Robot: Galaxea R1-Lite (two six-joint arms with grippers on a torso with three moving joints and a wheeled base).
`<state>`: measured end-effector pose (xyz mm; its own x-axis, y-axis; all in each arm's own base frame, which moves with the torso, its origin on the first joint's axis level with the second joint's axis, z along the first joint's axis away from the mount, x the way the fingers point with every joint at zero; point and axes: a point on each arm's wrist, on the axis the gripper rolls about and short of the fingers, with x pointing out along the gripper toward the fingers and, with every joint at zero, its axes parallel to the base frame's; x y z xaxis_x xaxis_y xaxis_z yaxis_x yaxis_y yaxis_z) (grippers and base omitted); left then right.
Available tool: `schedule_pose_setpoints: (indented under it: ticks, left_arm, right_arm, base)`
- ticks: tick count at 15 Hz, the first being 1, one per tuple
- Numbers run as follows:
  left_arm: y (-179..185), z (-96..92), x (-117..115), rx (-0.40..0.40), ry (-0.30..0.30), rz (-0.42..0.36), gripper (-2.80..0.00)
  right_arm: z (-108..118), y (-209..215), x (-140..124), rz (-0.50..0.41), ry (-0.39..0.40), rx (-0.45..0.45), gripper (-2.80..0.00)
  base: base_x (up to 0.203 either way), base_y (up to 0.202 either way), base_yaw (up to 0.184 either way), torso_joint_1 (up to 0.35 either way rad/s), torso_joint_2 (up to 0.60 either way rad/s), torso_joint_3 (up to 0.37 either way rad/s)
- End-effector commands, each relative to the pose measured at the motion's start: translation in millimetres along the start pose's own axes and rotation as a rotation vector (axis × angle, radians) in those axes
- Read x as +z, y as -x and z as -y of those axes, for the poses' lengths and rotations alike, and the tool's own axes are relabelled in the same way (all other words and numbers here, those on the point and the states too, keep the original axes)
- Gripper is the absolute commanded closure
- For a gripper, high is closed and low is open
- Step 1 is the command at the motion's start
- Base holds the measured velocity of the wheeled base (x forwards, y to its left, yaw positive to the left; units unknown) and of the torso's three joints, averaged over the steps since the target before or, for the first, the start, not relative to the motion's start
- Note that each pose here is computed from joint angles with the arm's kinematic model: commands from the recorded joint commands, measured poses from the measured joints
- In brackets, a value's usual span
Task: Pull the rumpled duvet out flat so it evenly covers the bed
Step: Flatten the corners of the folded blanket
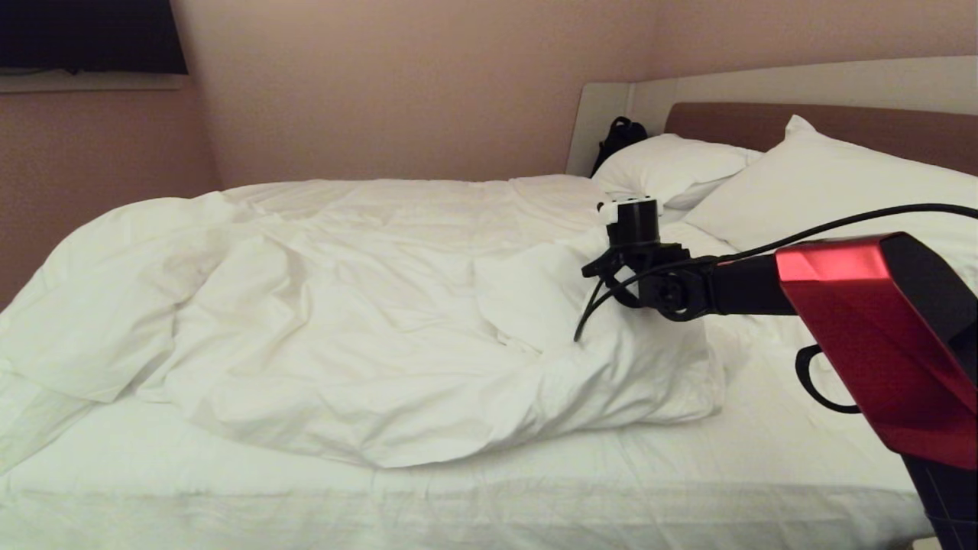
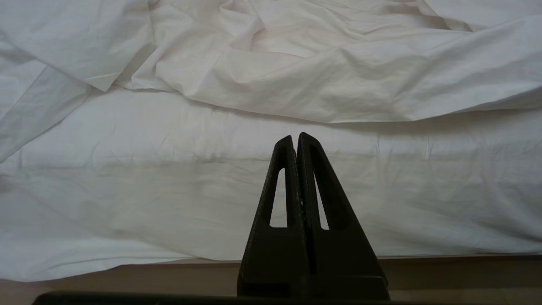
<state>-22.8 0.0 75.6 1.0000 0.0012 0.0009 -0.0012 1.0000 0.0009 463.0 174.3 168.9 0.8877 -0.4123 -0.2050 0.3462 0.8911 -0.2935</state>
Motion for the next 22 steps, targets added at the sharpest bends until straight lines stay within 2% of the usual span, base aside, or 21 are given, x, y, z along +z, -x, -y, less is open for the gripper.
schedule_pose_setpoints:
  ticks: [1,6,7,9,13,15,18,20,22]
  left_arm:
    - [0.0,0.0,0.0,0.000,0.000,0.000,0.00]
    - [0.0,0.0,0.1,0.000,0.001,0.001,0.00]
    - [0.0,0.0,-0.1,0.000,0.001,-0.001,0.00]
    - [0.0,0.0,0.1,0.000,0.001,0.001,0.00]
    - [0.0,0.0,0.0,0.000,0.001,0.000,0.00]
    - [0.0,0.0,-0.1,0.000,0.000,-0.001,0.00]
    - [0.0,0.0,0.1,0.000,-0.001,0.001,0.00]
    - [0.0,0.0,-0.1,0.000,0.001,-0.001,0.00]
    - [0.0,0.0,-0.1,0.000,0.001,-0.001,0.00]
  right_arm:
    - [9.1,-6.8,-5.7,-0.022,-0.011,-0.026,-2.80]
    - [29.8,-10.1,-15.7,-0.120,-0.051,-0.040,-2.80]
    - [31.6,-7.9,-15.9,-0.143,-0.064,-0.020,0.00]
    - [32.4,-4.9,-19.1,-0.197,-0.107,0.050,0.00]
    - [24.8,-0.3,-16.6,-0.191,-0.145,0.088,0.00]
    - [18.3,15.6,1.5,-0.148,-0.176,0.123,0.00]
    - [21.0,45.0,25.9,-0.122,-0.191,0.167,0.00]
    - [30.8,66.8,42.8,-0.109,-0.213,0.189,0.00]
    - [45.3,86.0,51.2,-0.148,-0.230,0.194,0.00]
  base:
    - [0.000,0.000,0.000,0.000,0.00,0.000]
    - [0.000,0.000,0.000,0.000,0.00,0.000]
    - [0.000,0.000,0.000,0.000,0.00,0.000]
    - [0.000,0.000,0.000,0.000,0.00,0.000]
    - [0.000,0.000,0.000,0.000,0.00,0.000]
    - [0.000,0.000,0.000,0.000,0.00,0.000]
    - [0.000,0.000,0.000,0.000,0.00,0.000]
    - [0.000,0.000,0.000,0.000,0.00,0.000]
    - [0.000,0.000,0.000,0.000,0.00,0.000]
